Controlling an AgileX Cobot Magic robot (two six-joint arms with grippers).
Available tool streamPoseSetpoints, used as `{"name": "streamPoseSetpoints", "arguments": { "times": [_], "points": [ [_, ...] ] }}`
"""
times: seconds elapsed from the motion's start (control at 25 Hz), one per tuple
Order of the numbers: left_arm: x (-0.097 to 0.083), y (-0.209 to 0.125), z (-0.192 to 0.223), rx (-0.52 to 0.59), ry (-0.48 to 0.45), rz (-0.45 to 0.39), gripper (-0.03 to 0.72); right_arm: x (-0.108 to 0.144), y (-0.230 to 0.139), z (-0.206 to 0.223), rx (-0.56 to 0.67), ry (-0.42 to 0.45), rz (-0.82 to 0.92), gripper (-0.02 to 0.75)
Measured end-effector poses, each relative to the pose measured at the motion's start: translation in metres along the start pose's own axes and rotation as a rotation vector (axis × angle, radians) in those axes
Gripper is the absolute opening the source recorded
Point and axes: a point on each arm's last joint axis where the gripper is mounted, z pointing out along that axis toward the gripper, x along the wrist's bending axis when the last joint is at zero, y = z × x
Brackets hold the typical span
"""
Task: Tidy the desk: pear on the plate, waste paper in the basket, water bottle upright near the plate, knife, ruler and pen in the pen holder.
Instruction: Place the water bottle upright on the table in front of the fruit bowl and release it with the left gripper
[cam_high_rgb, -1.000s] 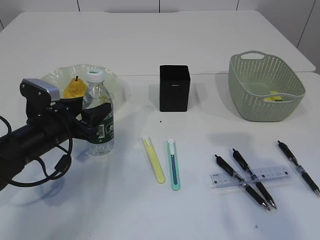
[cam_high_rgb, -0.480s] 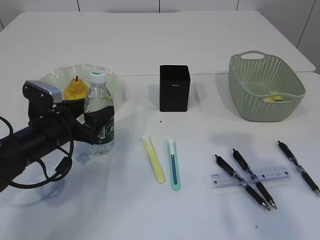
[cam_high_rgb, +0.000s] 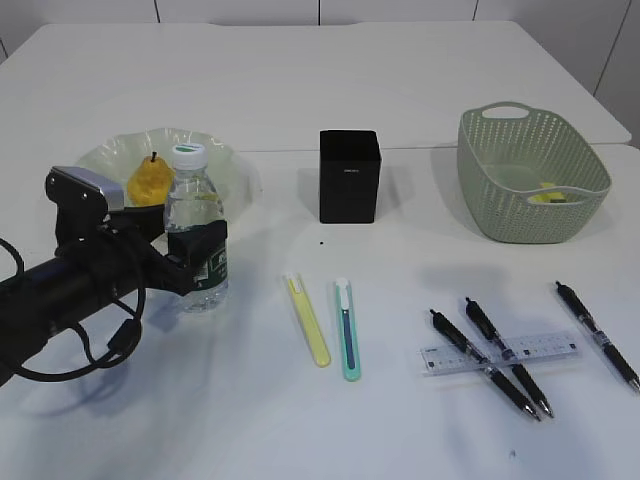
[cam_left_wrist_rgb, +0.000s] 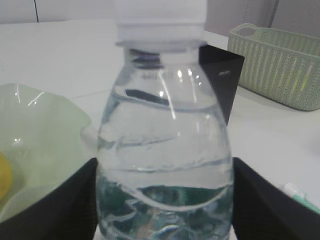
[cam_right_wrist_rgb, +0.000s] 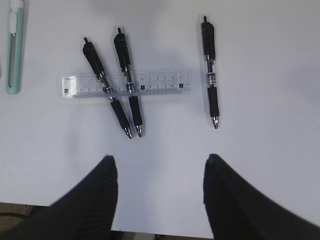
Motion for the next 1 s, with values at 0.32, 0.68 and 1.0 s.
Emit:
{"name": "streamPoseSetpoints", "arguments": {
  "times": [0.32, 0.68, 1.0],
  "points": [
    [0.001, -0.009, -0.003, 0.094, 0.016, -0.002, 0.548, -0.001, 0.0, 0.0, -0.002, -0.01, -0.005, 0.41],
    [-0.002, 0.016, -0.005, 0.029, 0.015, 0.025, 0.589, -0.001, 0.0, 0.0, -0.002, -0.013, -0.006, 0.41],
    [-0.004, 0.04, -0.009, -0.041, 0.012, 0.068, 0.591, -0.001, 0.0, 0.0, -0.002, -0.014, -0.007, 0.41]
  ]
}}
